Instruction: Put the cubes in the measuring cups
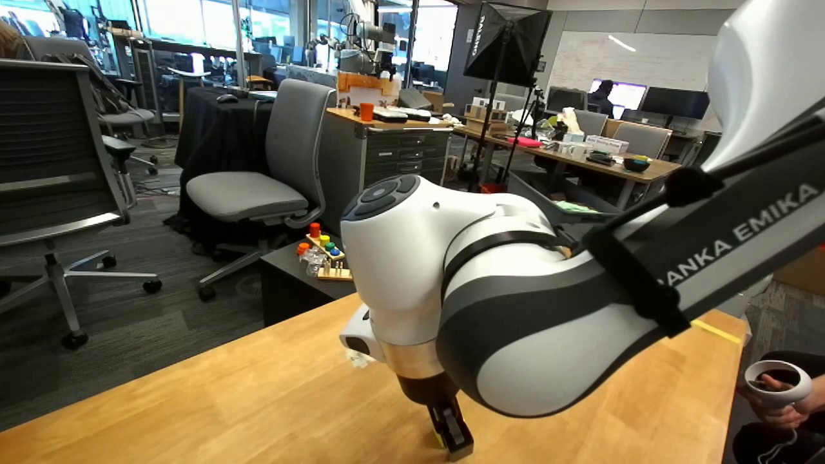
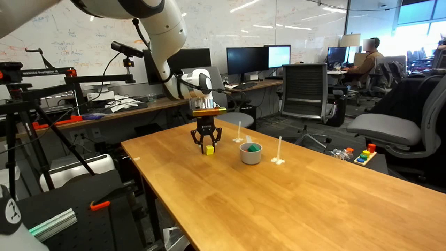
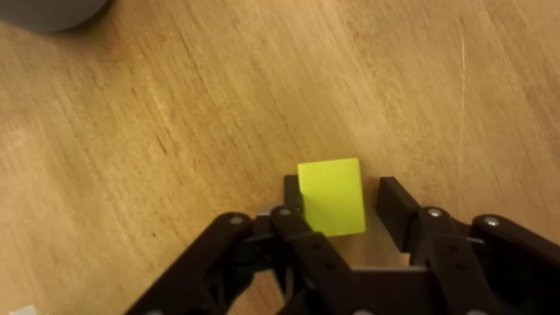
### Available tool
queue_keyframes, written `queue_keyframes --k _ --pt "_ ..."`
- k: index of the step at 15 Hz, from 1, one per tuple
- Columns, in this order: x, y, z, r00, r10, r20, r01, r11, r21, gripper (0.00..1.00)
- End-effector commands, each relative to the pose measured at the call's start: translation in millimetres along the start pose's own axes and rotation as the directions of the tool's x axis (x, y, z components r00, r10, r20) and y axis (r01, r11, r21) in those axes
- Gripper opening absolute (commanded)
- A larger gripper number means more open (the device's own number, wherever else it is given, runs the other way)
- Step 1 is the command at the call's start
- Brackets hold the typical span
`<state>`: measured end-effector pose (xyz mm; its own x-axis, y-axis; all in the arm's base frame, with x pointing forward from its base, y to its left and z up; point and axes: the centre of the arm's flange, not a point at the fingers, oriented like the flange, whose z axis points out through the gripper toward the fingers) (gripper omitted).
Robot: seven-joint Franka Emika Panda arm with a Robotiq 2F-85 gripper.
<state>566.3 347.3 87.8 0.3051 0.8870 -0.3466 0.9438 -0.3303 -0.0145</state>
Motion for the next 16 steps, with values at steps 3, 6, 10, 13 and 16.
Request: queue_keyframes --k 3,6,10,13,16 --pt "4 11 -5 1.000 -0.004 0.009 0.004 1.000 0.000 0.14" --pt "-9 7 -10 1.000 0.020 -0.006 -0.020 1.000 -0.002 0.15" --pt "-49 23 -37 0.996 0.070 -0.054 -0.071 0.997 -0.007 0.15" --pt "-92 54 -62 0.986 0.141 -0.090 -0.142 0.990 -0.008 0.15" --pt "-140 99 -77 0.961 0.251 -0.115 -0.253 0.967 -0.004 0.15"
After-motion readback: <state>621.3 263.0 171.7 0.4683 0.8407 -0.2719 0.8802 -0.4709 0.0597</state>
